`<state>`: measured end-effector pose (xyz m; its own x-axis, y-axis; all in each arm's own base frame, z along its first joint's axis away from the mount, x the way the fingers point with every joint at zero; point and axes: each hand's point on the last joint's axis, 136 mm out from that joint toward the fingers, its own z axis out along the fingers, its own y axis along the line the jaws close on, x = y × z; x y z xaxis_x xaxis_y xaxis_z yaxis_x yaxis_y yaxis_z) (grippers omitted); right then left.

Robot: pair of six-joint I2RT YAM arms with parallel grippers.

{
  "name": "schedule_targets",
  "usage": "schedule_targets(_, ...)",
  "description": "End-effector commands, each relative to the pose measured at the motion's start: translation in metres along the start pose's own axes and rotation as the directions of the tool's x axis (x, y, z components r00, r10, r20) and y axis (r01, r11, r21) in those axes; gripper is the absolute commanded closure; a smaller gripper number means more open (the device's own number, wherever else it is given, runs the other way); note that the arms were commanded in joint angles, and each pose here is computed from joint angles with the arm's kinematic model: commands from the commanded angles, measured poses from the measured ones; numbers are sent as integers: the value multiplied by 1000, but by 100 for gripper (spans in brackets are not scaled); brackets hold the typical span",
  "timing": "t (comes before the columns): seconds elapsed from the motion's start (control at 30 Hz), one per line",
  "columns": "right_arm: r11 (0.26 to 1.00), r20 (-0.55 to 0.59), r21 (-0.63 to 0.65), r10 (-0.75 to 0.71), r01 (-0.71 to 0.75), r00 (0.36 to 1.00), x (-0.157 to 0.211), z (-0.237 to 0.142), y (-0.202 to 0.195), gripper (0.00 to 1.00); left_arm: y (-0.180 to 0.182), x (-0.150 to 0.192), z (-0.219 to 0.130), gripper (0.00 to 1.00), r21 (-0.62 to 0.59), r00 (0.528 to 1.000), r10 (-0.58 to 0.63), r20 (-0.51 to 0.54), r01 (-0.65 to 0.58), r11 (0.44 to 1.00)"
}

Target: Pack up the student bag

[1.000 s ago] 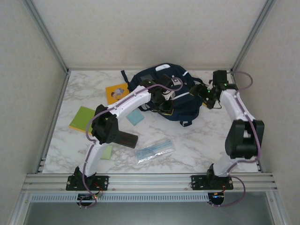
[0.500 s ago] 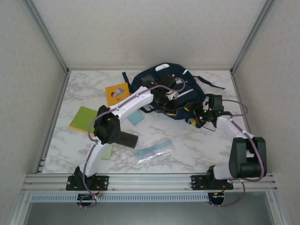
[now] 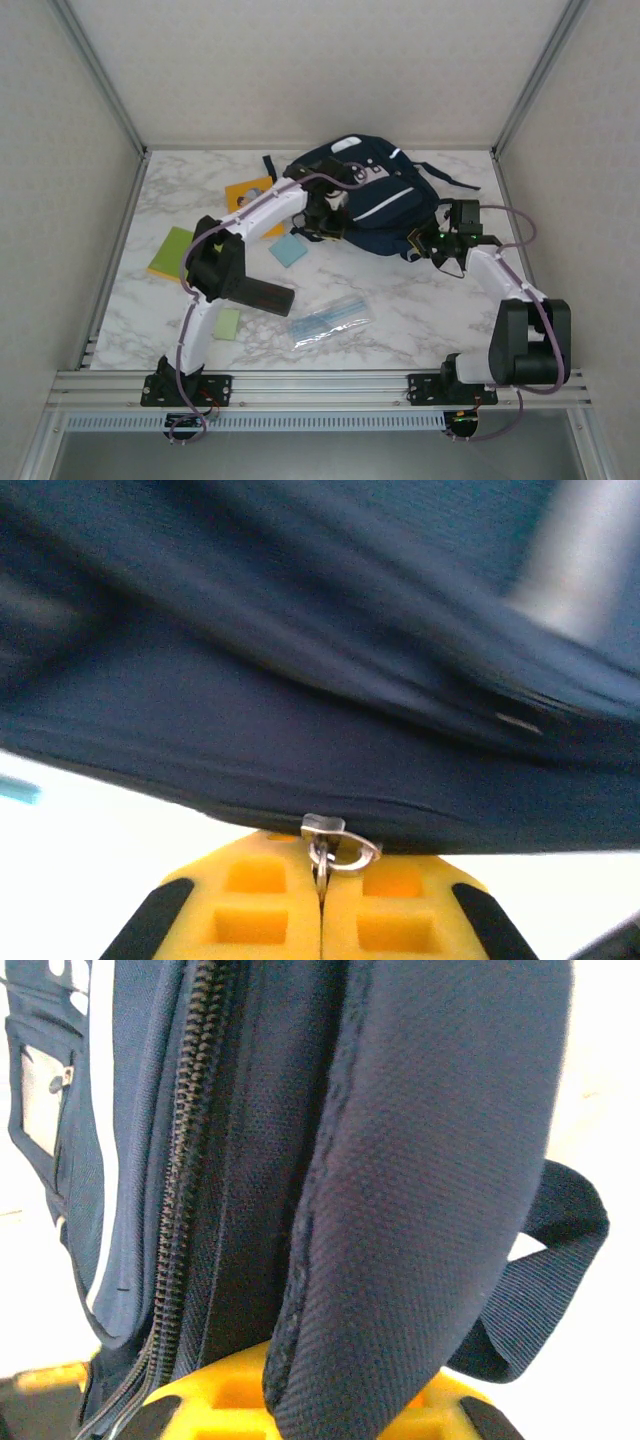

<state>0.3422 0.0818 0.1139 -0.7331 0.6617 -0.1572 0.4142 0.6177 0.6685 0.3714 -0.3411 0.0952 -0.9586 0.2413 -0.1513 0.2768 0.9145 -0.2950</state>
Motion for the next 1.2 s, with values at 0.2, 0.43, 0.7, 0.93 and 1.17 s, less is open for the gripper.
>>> schedule_targets(0.2,997,77,69,-28,22,997,-4,-32,-14,100,121,-85,-3,100,-343,968,-110,224,184,921)
schedule_targets(0.43,1000,58,18,7,-8,998,15,-50,-10,100,72,-122,23,100,-113,945,-176,277,214,970)
schedule_targets(0.7,997,-42,-81,8,-12,999,47,-52,7,93,52,-111,16,76,-42,956,-181,230,196,980)
schedule_targets(0.93,993,-139,9,-118,120,983,57,-70,20,37,52,-106,-44,0,-30,933,-169,317,188,982)
schedule_targets(1.17,970,-148,14,-240,244,959,49,-84,55,26,69,-86,-94,0,-43,907,-164,387,195,980)
